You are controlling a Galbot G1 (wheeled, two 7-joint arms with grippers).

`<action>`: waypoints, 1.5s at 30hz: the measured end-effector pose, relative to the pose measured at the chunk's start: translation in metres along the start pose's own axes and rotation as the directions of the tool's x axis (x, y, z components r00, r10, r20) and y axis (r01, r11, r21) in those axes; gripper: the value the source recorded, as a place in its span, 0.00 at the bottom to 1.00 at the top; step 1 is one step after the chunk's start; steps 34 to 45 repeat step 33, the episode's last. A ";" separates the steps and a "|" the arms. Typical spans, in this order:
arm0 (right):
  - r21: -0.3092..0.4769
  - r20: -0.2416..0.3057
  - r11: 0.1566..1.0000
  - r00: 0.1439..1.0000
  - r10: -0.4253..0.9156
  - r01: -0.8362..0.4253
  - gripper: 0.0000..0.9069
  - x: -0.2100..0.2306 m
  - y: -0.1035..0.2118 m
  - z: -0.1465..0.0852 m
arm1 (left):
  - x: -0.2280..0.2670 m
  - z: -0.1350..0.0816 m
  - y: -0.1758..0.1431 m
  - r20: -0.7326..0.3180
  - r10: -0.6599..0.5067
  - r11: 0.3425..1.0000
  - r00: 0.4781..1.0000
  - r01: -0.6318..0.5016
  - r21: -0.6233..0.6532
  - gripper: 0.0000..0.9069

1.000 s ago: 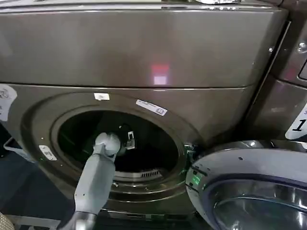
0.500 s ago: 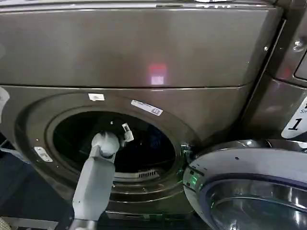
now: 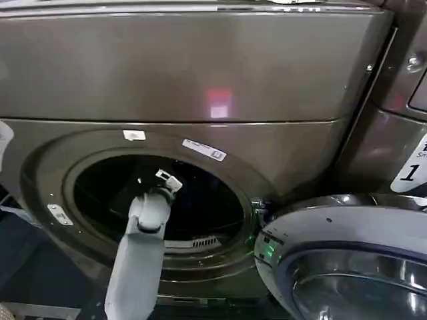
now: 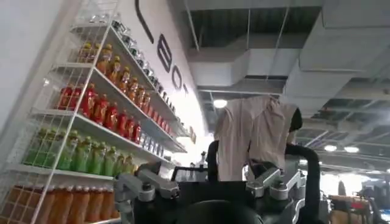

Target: Grasp the clothes from the dryer.

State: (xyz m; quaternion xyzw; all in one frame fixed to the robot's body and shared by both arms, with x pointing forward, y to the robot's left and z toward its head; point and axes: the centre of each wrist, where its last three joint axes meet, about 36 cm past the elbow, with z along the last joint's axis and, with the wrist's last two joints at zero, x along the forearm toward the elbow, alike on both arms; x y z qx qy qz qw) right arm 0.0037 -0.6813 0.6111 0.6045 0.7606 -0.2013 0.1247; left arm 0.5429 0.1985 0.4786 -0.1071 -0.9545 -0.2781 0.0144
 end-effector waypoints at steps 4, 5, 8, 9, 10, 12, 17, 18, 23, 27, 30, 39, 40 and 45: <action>0.000 0.008 1.000 1.000 -0.001 0.001 1.00 0.000 0.001 -0.001 | 0.006 -0.003 -0.005 0.003 -0.095 0.991 0.995 0.094 0.095 0.00; 0.001 0.010 1.000 1.000 -0.002 0.002 1.00 0.000 0.001 -0.001 | 0.007 -0.004 -0.005 0.005 -0.115 0.987 0.993 0.114 0.117 0.00; 0.001 0.014 1.000 1.000 -0.004 0.004 1.00 -0.001 0.002 -0.001 | 0.009 -0.007 -0.003 0.005 -0.177 0.967 0.984 0.173 0.185 0.00; 0.001 0.015 1.000 1.000 -0.004 0.004 1.00 -0.001 0.003 -0.002 | 0.009 -0.008 -0.003 0.003 -0.191 0.961 0.982 0.186 0.203 0.00; 0.000 0.017 1.000 1.000 -0.004 0.004 1.00 -0.001 0.004 -0.002 | 0.010 -0.008 -0.003 -0.001 -0.203 0.955 0.979 0.198 0.220 0.00; -0.001 0.019 1.000 1.000 -0.004 0.004 1.00 0.000 0.005 -0.002 | 0.011 -0.008 -0.003 -0.010 -0.223 0.942 0.975 0.218 0.254 0.00; -0.003 0.022 1.000 1.000 0.002 -0.002 1.00 0.001 0.005 -0.003 | 0.013 -0.008 -0.007 -0.025 -0.241 0.922 0.970 0.237 0.307 0.00; -0.004 0.022 1.000 1.000 0.007 -0.007 1.00 0.001 0.005 -0.004 | 0.014 -0.008 -0.007 -0.027 -0.244 0.918 0.970 0.239 0.315 0.00; -0.004 0.016 1.000 0.999 0.031 -0.031 1.00 0.001 0.001 -0.008 | 0.013 -0.009 -0.008 -0.034 -0.256 0.904 0.966 0.252 0.344 0.00; -0.003 0.008 0.999 0.999 0.051 -0.051 1.00 0.001 -0.002 -0.011 | 0.013 -0.013 -0.007 -0.030 -0.261 0.897 0.965 0.254 0.361 0.00; 0.003 0.003 0.998 0.998 0.060 -0.060 1.00 0.001 -0.005 -0.011 | 0.013 -0.014 -0.008 -0.031 -0.260 0.895 0.965 0.253 0.367 0.00; 0.005 -0.001 0.997 0.997 0.072 -0.072 1.00 0.001 -0.008 -0.011 | 0.013 -0.012 -0.009 -0.033 -0.257 0.894 0.966 0.251 0.371 0.00; 0.005 -0.001 0.997 0.997 0.072 -0.072 1.00 0.001 -0.008 -0.011 | 0.013 -0.012 -0.009 -0.033 -0.257 0.894 0.966 0.251 0.371 0.00; 0.005 -0.001 0.997 0.997 0.072 -0.072 1.00 0.001 -0.008 -0.011 | 0.013 -0.012 -0.009 -0.033 -0.257 0.894 0.966 0.251 0.371 0.00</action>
